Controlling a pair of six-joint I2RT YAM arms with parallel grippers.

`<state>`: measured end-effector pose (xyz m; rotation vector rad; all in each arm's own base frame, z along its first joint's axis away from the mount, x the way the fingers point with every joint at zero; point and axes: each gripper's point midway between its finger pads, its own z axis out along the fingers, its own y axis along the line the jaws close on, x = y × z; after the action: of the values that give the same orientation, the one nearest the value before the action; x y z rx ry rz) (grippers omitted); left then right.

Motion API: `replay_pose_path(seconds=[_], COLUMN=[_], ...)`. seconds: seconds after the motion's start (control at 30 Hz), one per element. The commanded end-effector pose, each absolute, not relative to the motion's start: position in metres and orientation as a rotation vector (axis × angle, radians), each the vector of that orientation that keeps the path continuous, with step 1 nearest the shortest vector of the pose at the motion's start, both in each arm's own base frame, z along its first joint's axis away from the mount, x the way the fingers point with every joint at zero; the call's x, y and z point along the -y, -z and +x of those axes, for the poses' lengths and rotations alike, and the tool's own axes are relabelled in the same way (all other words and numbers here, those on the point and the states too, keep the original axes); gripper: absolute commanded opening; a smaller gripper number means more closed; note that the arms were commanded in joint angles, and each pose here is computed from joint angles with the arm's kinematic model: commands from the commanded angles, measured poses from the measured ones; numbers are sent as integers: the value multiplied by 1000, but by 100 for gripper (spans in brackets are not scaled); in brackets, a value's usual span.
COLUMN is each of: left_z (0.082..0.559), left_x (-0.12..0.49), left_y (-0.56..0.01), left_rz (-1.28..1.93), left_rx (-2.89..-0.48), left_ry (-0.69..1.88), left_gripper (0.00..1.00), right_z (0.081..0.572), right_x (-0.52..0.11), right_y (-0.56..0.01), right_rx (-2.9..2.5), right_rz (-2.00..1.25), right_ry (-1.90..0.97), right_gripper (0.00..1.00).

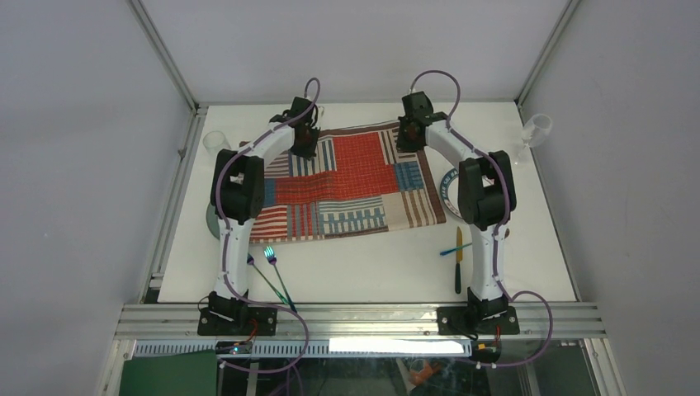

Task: Set the dinner table for one person
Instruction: Flatten out the napkin at the center of the board.

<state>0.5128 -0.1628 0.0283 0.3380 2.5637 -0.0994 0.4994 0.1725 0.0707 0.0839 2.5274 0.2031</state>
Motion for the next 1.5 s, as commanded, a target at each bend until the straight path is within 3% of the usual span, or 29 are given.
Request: replay_pose_path(seconds=[0.0,1.1,1.47], left_z=[538,574,589], left_x=[172,207,224], left_y=[-31,-8,-36], left_rz=[281,445,532], left_rx=[-2512,-2496,-2390], left_ry=[167,277,239], left_gripper=[0,0,32], right_z=[512,523,551], right_x=[-171,-89,-78], right_y=[-70,4,-14], right_rx=[-2500,-2623,-2564], right_rz=[75,444,417], right_ry=[-219,-80,-145], right_gripper=[0,0,0])
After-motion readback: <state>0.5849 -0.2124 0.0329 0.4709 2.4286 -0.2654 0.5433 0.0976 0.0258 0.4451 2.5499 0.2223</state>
